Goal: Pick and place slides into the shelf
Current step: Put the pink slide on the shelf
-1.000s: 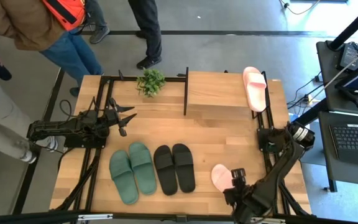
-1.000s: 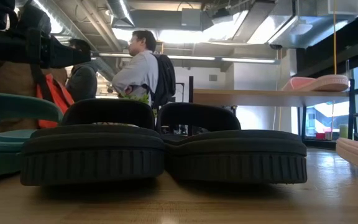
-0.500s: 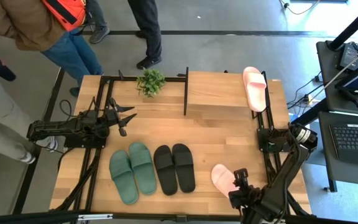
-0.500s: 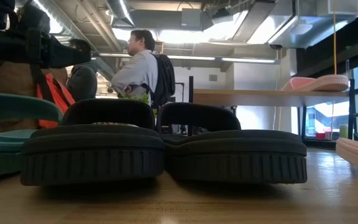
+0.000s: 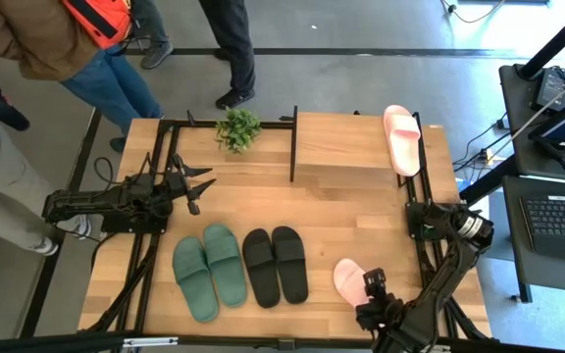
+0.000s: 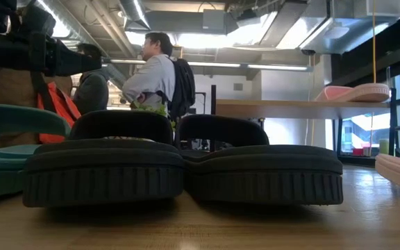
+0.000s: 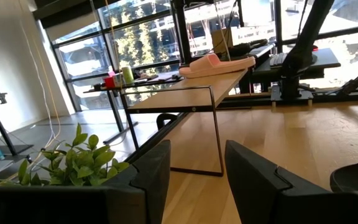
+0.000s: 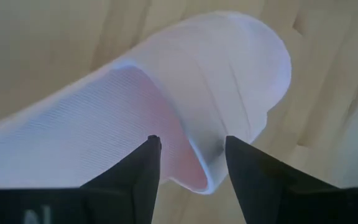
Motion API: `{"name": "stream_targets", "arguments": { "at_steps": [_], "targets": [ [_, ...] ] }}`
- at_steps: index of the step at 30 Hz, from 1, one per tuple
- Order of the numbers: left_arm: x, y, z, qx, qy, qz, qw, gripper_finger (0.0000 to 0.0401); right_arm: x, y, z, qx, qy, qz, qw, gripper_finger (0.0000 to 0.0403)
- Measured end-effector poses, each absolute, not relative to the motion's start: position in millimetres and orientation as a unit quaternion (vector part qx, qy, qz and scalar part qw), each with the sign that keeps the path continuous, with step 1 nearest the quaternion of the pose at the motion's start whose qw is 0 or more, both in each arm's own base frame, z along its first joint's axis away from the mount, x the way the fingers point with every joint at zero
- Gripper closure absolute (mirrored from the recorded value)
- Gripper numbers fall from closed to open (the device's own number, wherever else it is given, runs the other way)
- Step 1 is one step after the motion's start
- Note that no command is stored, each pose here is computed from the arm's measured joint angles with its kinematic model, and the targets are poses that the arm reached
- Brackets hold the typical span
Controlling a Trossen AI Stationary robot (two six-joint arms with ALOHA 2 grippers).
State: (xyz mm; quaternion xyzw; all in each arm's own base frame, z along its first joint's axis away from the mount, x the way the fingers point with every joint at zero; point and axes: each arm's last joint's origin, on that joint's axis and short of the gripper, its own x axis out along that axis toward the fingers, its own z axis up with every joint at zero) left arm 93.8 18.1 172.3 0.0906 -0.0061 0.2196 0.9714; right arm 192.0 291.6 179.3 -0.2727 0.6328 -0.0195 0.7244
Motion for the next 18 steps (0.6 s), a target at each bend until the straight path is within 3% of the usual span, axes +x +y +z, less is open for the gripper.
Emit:
{"name": "stream_targets", "arguments": {
  "at_steps": [8,18],
  "targets": [
    [93.8,18.0,172.3,0.090,-0.006,0.219,0.971,0.0256,196.7,289.3,174.8,-0.321,0.583,-0.059,0.744,0.0221],
    [93.8,18.0,172.2,0.090,-0.006,0.219,0.971,0.0256,201.2,276.3,158.7,-0.324,0.588,-0.075,0.737,0.0221]
  ]
}}
